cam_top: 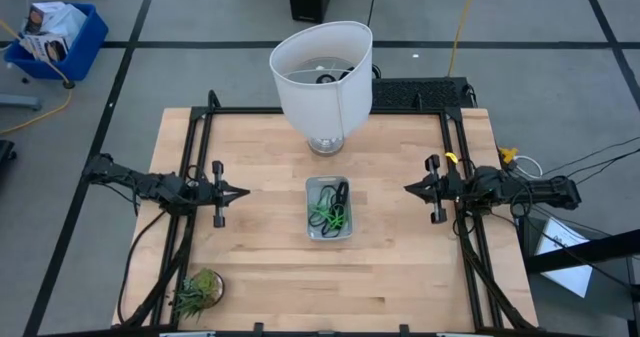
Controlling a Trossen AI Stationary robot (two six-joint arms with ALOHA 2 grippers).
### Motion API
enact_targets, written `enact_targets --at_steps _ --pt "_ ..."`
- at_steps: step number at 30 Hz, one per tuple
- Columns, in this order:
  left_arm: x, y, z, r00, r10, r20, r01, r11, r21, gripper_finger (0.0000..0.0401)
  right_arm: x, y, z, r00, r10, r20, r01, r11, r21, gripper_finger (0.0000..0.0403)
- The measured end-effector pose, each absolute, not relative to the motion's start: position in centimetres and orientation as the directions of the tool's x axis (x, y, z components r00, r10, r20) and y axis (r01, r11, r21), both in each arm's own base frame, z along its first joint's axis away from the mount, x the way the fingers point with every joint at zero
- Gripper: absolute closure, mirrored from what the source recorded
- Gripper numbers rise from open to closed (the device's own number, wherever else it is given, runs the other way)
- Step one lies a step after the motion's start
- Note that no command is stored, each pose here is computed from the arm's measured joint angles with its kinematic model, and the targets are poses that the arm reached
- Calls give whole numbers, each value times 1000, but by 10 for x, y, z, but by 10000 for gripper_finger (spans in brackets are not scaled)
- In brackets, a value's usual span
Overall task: Pick and place rubber bands into bin
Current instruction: Return to Home Position
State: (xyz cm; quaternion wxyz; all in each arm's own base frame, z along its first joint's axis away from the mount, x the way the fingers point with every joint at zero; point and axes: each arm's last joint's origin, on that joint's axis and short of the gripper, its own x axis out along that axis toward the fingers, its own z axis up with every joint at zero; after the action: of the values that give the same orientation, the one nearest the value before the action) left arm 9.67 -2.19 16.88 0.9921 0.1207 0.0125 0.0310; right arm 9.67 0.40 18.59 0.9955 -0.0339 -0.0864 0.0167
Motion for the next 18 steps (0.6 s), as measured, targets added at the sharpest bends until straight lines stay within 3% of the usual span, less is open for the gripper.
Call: enact_targets --at_steps 18 --pt "97 -22 169 998 58 -18 -52 971 234 378 97 4 186 983 42 177 -31 998 -63 403"
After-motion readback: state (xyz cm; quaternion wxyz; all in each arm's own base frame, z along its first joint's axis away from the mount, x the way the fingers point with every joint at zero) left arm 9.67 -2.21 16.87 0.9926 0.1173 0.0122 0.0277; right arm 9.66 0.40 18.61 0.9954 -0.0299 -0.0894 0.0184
